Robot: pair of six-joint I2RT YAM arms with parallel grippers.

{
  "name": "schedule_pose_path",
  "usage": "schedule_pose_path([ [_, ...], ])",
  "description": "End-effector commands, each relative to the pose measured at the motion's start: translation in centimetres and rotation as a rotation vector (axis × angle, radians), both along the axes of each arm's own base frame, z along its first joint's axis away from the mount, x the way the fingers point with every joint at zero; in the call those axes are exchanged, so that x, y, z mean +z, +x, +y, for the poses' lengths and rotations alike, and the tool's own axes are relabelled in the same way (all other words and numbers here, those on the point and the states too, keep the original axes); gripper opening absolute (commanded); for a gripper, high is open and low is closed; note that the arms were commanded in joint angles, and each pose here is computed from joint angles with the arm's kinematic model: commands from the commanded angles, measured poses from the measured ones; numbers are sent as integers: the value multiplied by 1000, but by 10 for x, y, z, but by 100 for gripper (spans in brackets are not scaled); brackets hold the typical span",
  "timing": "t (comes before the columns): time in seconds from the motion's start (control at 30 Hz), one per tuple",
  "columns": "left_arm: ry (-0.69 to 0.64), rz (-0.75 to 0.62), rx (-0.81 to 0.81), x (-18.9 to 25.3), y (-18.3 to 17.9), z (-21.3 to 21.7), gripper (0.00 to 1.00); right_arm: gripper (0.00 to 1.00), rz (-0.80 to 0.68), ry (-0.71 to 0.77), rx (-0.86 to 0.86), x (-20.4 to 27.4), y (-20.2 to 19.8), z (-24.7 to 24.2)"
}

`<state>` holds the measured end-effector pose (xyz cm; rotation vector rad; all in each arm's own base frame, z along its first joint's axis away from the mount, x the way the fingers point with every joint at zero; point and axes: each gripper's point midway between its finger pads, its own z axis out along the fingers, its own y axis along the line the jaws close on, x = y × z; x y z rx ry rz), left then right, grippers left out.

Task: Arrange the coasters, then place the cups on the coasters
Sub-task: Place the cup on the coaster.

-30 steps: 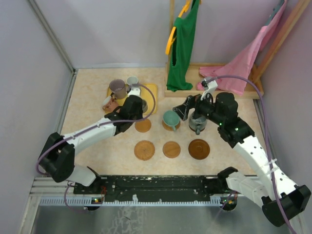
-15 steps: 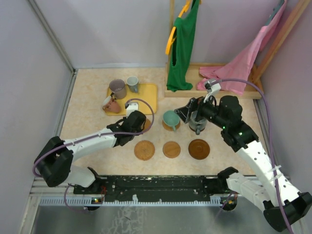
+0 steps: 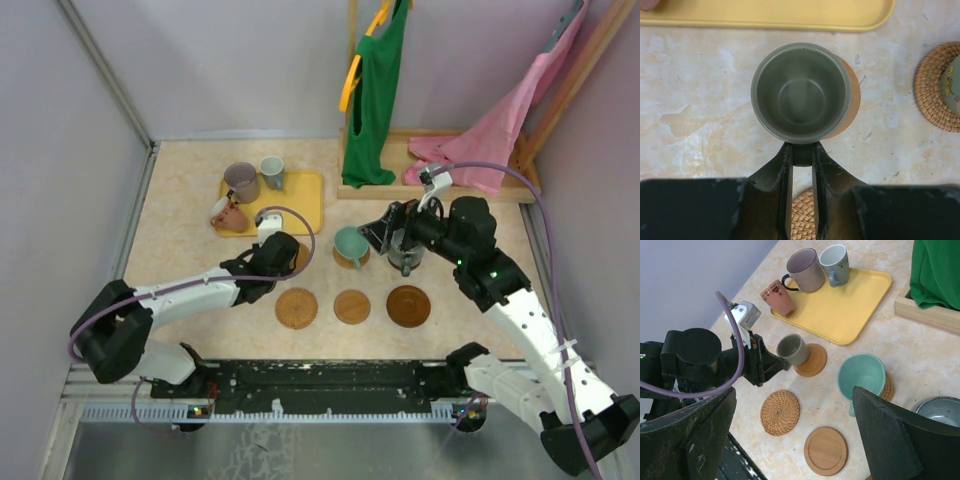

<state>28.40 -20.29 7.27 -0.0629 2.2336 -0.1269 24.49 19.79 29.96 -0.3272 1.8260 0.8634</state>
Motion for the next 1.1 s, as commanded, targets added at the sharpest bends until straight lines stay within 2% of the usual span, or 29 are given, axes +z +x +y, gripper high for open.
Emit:
schedule_pose_path([
  [0.0,-64,-74,3,17,12,-15,0,98,-31,23,2,13,-1,-1],
  [0.93,-24,-26,-37,-7,8,-26,0,98,-21,28,13,7,3,4],
  [1.07,-18,-12,-43,-12,6,-27,7,98,-25,30,11,8,2,3],
])
